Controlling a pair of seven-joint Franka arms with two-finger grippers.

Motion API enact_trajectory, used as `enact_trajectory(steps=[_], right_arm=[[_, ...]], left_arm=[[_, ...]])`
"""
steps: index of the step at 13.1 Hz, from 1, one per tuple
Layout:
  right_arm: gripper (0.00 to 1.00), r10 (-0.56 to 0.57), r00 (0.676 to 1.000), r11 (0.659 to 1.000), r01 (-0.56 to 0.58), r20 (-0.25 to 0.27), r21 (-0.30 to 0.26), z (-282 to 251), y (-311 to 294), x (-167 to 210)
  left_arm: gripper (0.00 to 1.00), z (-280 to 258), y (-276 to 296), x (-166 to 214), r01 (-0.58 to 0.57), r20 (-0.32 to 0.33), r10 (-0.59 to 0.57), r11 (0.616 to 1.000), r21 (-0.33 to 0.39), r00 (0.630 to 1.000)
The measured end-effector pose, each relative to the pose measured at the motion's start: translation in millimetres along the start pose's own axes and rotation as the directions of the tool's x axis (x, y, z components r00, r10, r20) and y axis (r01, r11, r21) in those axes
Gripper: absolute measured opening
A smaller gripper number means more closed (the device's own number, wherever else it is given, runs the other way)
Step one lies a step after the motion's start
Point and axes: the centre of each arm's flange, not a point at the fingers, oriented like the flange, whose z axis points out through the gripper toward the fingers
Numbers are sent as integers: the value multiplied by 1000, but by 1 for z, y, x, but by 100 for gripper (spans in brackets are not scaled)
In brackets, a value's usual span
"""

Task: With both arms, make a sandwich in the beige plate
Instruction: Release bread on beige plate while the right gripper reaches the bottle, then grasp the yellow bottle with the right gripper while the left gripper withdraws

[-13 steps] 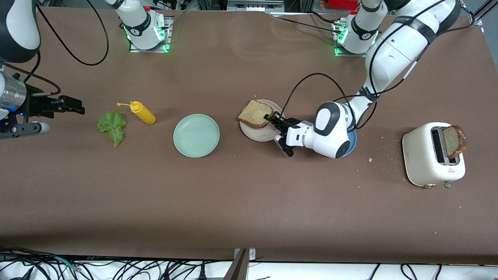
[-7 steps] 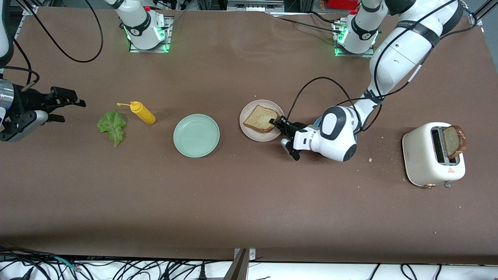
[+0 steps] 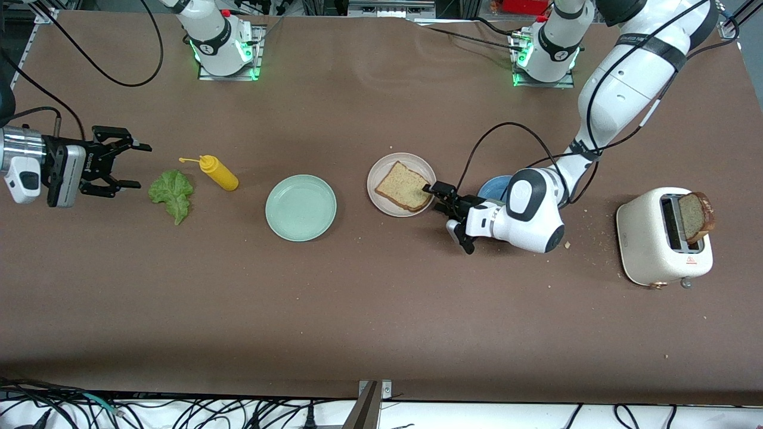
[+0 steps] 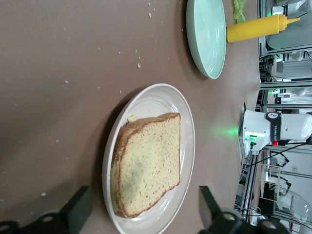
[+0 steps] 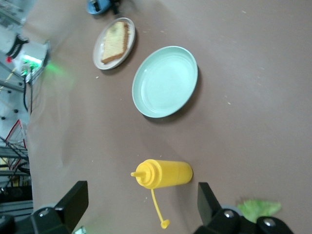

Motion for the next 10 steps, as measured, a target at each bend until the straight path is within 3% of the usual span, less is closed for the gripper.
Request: enact_trajectory(steps=[3,6,10], right_arm=[[100,-144,984,988,149,-108,39,34,16,-48],[100,-218,956,970,233,-195,62,68,33,-97],[100,-287,904,945,322,-316,62,117,45,-146]], left_arm=[[100,-30,10,4,-59,18,58,993,103,998],[100,-76,18,3,-101,54,90,960,259,994],[100,-144,58,2,-36,80,-9,836,548,997]])
